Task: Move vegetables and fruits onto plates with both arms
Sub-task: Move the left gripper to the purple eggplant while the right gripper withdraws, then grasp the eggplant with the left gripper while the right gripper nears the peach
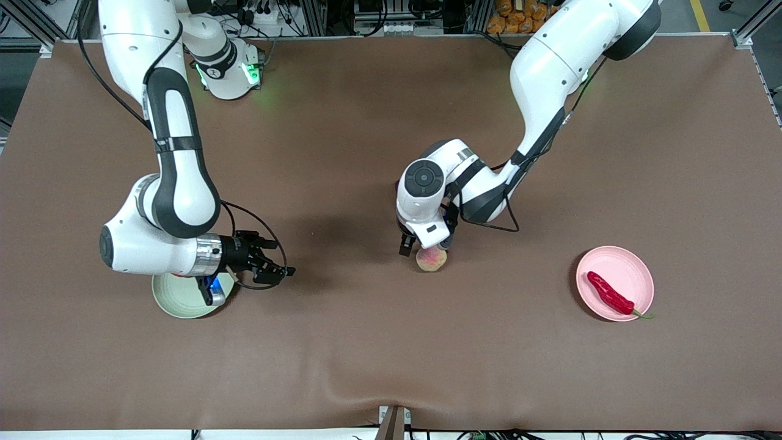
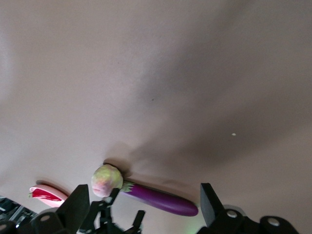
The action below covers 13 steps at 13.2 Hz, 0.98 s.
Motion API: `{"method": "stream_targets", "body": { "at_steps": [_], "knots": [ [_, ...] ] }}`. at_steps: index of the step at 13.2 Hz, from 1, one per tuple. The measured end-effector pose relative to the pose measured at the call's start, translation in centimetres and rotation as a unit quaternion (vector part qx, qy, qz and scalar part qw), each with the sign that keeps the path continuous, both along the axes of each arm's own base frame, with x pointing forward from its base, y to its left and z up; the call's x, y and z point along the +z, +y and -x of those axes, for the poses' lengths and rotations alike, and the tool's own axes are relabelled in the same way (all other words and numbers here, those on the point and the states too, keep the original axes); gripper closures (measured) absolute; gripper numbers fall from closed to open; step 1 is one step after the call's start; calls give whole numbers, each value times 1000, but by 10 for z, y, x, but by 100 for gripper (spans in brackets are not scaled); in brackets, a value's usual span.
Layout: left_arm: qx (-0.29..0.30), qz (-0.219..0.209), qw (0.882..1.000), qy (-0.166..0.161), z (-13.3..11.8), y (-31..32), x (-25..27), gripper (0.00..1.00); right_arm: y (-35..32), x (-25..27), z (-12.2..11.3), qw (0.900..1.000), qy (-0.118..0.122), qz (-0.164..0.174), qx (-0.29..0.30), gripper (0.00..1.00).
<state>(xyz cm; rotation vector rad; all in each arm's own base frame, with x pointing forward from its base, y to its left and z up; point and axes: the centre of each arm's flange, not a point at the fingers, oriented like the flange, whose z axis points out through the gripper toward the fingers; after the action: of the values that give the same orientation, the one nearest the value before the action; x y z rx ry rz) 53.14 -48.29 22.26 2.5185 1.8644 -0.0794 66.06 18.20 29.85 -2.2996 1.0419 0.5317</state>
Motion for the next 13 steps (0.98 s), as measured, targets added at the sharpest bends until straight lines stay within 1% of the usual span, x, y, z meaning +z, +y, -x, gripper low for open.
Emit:
{"method": "stream_targets", "body": {
  "at_steps": [2, 4, 6, 8, 11, 13],
  "knots": [
    [-19, -13, 1000, 6, 9, 1, -12, 0, 10, -3, 0, 1000, -2, -11, -9, 0],
    [-59, -28, 998, 23, 20, 2, -19, 0, 20, -4, -1, 1000, -5, -13, -22, 0],
    [-114, -42, 991, 46, 36, -3, -18, 0, 29, -5, -1, 999, -4, -10, -37, 0],
    [-158, -49, 984, 61, 49, -10, -13, 0, 41, -6, 0, 999, -7, -5, -52, 0],
    [-203, -48, 976, 66, 56, -13, -13, 0, 67, -16, 2, 997, -22, 5, -75, 0],
    [-214, -47, 973, 67, 57, -12, -15, 0, 82, -24, 6, 997, -19, 8, -79, 0]
  ]
}}
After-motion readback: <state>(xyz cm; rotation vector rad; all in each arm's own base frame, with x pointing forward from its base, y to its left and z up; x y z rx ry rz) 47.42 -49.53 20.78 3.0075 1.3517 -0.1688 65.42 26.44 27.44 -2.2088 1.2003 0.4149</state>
